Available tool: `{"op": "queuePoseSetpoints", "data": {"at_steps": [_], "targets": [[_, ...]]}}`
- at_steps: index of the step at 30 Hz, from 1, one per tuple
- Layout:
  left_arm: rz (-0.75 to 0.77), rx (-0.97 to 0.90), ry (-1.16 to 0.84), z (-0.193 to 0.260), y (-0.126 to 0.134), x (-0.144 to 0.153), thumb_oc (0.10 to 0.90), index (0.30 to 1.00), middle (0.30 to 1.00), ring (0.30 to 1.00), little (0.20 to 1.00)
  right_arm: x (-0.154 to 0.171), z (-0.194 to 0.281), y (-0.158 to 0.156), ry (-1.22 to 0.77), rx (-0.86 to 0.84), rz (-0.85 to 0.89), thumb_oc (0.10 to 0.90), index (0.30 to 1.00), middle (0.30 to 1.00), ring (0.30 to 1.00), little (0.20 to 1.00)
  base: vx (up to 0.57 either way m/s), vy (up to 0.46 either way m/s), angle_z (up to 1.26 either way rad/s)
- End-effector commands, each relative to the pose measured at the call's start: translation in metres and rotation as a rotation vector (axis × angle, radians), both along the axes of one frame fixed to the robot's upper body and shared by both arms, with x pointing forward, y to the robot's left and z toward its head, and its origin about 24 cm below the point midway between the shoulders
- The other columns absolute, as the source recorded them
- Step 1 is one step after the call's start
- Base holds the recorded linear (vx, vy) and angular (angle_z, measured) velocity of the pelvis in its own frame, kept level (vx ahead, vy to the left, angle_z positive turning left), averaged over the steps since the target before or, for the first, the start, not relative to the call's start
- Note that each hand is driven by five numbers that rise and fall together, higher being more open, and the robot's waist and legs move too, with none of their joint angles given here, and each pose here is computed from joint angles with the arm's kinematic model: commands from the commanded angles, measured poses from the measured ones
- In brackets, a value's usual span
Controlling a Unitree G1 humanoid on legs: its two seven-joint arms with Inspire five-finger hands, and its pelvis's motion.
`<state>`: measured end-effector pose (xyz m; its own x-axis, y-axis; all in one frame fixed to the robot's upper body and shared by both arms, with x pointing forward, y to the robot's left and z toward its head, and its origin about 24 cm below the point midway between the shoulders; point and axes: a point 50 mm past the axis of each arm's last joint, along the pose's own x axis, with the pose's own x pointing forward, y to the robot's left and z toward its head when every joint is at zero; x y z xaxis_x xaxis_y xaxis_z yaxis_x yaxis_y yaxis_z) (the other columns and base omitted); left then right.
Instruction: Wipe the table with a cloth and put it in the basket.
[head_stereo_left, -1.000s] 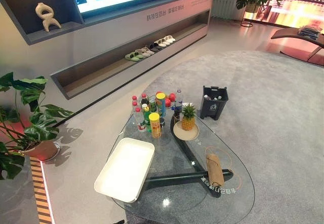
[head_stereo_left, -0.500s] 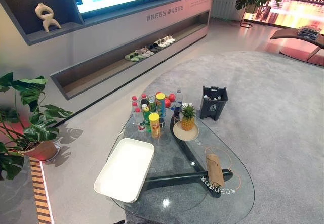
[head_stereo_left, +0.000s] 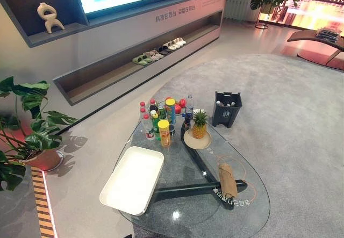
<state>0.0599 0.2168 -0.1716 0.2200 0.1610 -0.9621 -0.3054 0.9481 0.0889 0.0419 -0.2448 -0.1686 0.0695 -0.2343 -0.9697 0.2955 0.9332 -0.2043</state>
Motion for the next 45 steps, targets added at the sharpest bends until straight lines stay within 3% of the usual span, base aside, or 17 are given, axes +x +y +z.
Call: {"op": "queuePoseSetpoints", "data": {"at_steps": [1,6,11,24,34,45], "targets": [[-0.016,0.007,-0.017,0.001,-0.004,0.018,0.800,0.900,0.900,0.900,0.900,0.047,0.009,-0.008,-0.150,-0.081,0.017,0.800,0.900,0.900,0.900,0.900,-0.07,-0.021,-0.08],[-0.029,0.019,-0.106,0.007,-0.005,0.042,0.800,0.900,0.900,0.900,0.900,0.090,0.024,-0.011,-0.350,-0.165,0.038,0.800,0.900,0.900,0.900,0.900,-0.14,0.003,-0.07],[-0.022,0.031,-0.215,0.016,-0.010,0.071,0.800,0.900,0.900,0.900,0.900,0.139,0.048,0.009,-0.583,-0.204,0.059,0.800,0.900,0.900,0.900,0.900,-0.12,0.013,-0.01],[0.020,0.036,-0.444,0.040,-0.014,0.113,0.800,0.900,0.900,0.900,0.900,0.216,0.143,0.028,-1.021,-0.353,0.090,0.800,0.900,0.900,0.900,0.900,-0.06,0.011,0.02],[0.033,0.009,-0.527,0.051,-0.022,0.135,0.800,0.900,0.900,0.900,0.900,0.243,0.216,0.038,-1.353,-0.607,0.071,0.800,0.900,0.900,0.900,0.900,-0.03,0.017,0.00],[0.030,-0.003,-0.529,0.053,-0.025,0.136,0.800,0.900,0.900,0.900,0.900,0.251,0.272,0.040,-1.538,-0.842,0.054,0.800,0.900,0.900,0.900,0.900,0.00,0.005,-0.02]]}}
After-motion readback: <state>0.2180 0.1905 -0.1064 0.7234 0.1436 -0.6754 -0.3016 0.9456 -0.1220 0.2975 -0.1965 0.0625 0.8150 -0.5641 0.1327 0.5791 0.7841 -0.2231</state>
